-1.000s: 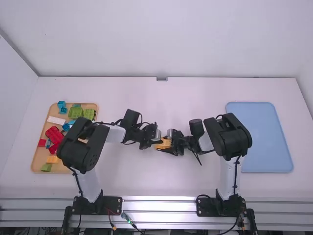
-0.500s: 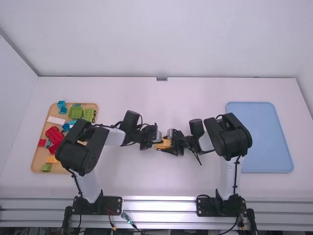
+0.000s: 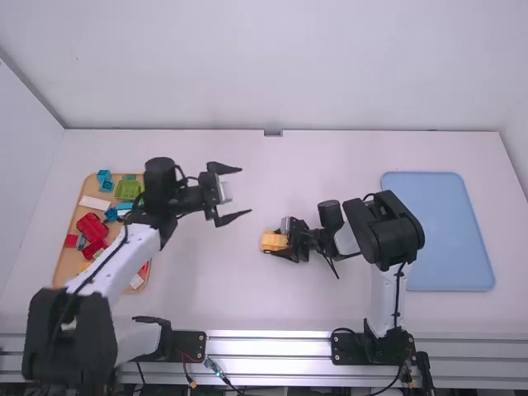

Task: Assemble lego blocks to make yellow taxi

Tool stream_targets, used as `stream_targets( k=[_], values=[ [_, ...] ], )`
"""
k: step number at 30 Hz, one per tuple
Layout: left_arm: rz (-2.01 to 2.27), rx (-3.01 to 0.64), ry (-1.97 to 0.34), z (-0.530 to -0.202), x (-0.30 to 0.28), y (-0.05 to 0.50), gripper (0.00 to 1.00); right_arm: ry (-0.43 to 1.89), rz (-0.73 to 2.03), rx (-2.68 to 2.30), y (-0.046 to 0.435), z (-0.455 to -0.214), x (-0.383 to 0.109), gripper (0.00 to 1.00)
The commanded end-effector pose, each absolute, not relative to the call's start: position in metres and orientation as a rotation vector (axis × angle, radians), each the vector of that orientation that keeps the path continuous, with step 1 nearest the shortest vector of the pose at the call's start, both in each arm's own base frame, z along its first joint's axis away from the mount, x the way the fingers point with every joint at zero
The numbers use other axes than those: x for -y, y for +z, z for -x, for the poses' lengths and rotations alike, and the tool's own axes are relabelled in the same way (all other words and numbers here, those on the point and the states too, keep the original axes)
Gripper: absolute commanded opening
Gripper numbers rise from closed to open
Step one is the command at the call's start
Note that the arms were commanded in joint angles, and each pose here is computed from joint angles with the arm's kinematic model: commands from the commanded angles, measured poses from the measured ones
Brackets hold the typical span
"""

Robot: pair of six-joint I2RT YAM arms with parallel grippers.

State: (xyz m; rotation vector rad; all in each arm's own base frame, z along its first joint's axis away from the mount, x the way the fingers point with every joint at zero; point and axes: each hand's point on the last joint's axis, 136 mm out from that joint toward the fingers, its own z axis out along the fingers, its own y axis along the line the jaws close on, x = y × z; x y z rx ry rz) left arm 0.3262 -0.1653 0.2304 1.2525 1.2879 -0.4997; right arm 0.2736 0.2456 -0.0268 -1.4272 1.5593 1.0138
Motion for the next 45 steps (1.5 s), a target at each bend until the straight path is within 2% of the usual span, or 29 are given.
stream_targets(
  k=[1, 10, 19, 21, 24, 26, 29, 31, 32, 33, 34, 36, 39, 45],
  values=[
    [-1.100, -1.420, -0.511, -0.329, 0.144, 0.244, 0.99, 1.036, 1.411, -1.574, -0.027, -0.278, -0.248, 0.99],
    [-0.996, -1.598, -0.392, -0.337, 0.118, 0.225, 0.99, 1.150, 1.133, -1.755, 0.015, -0.315, -0.240, 0.99],
    [-0.946, -1.677, -0.313, -0.350, 0.105, 0.211, 0.99, 1.037, 1.115, -1.629, 0.120, -0.324, -0.223, 0.99],
    [-0.943, -1.677, -0.317, -0.350, 0.105, 0.211, 0.99, 0.954, 1.096, -1.623, 0.136, -0.333, -0.218, 0.99],
    [-0.938, -1.714, -0.325, -0.347, 0.104, 0.204, 0.99, 0.574, 0.931, -1.788, 0.161, -0.373, -0.181, 0.99],
    [-0.902, -1.778, -0.284, -0.350, 0.095, 0.195, 0.99, 0.376, 0.787, -1.933, 0.166, -0.390, -0.152, 0.99],
    [-0.571, -1.978, -0.258, -0.363, 0.064, 0.184, 0.99, 0.145, 0.630, -2.069, 0.176, -0.401, -0.112, 0.99],
    [-0.103, -2.128, -0.199, -0.369, 0.021, 0.171, 0.99, 0.034, 0.562, -2.115, 0.186, -0.406, -0.094, 0.99],
    [0.128, -2.172, -0.118, -0.366, -0.007, 0.161, 0.99, 0.000, 0.554, -2.118, 0.192, -0.408, -0.090, 0.99],
    [0.157, -2.177, -0.105, -0.365, -0.011, 0.160, 0.99, -0.009, 0.553, -2.117, 0.193, -0.409, -0.089, 0.99],
    [0.346, -2.200, 0.013, -0.357, -0.040, 0.151, 0.99, -0.024, 0.561, -2.107, 0.197, -0.411, -0.088, 0.99],
    [0.666, -2.211, 0.253, -0.327, -0.090, 0.135, 1.00, -0.048, 0.617, -2.065, 0.203, -0.414, -0.090, 0.99],
    [1.048, -2.108, 0.420, -0.289, -0.127, 0.125, 0.99, -0.093, 0.683, -2.013, 0.209, -0.418, -0.091, 0.99],
    [1.305, -1.961, 0.522, -0.257, -0.144, 0.111, 0.99, -0.170, 0.792, -1.925, 0.219, -0.423, -0.094, 0.99]
  ],
)
